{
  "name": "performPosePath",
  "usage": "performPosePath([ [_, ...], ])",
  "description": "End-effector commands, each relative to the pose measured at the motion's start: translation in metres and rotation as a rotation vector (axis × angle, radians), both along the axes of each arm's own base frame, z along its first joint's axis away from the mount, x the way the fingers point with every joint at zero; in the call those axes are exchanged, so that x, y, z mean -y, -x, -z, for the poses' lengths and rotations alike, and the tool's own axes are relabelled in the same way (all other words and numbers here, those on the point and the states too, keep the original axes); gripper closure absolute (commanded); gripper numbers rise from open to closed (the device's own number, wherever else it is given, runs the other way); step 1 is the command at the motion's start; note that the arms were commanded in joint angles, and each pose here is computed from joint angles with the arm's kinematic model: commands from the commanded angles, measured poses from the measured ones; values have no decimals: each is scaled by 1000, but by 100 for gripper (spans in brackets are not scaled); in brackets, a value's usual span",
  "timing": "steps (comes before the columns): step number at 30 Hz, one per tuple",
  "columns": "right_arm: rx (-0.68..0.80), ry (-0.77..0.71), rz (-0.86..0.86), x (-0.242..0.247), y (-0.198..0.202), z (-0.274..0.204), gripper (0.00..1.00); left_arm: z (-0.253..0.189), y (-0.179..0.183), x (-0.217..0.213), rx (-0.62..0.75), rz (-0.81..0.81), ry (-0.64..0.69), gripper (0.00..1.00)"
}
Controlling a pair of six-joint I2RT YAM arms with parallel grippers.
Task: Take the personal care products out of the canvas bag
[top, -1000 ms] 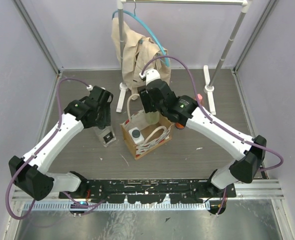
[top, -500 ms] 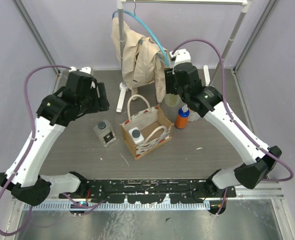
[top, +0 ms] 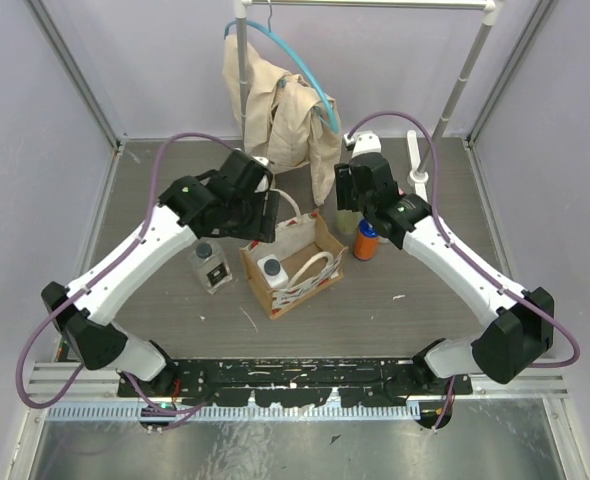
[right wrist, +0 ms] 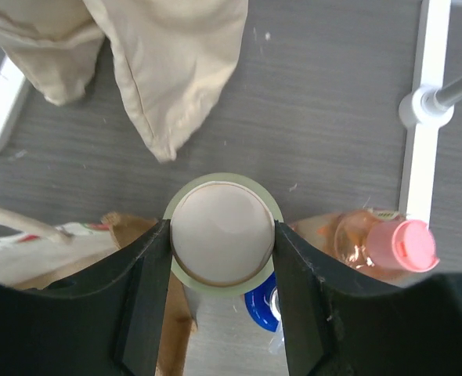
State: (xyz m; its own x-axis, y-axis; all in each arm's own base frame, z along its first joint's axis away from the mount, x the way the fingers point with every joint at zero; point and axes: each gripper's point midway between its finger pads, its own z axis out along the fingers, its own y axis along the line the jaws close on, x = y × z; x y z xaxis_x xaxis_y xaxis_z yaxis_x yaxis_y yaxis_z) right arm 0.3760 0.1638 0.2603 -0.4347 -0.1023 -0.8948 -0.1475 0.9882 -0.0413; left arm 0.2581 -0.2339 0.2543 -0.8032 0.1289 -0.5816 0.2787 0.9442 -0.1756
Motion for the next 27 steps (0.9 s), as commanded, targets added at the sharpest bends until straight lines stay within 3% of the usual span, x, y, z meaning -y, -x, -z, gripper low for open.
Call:
performPosePath([
  [1,139,-91,24,-2,-14,-34,81,8,10,20,-4,53,11,30],
  [21,15,-88,34,-11,-18,33,75,72,45,36,-121,94,-117,40],
  [27,-12,-77,34,-11,-16,38,53,73,45,38,-113,90,-103,57],
])
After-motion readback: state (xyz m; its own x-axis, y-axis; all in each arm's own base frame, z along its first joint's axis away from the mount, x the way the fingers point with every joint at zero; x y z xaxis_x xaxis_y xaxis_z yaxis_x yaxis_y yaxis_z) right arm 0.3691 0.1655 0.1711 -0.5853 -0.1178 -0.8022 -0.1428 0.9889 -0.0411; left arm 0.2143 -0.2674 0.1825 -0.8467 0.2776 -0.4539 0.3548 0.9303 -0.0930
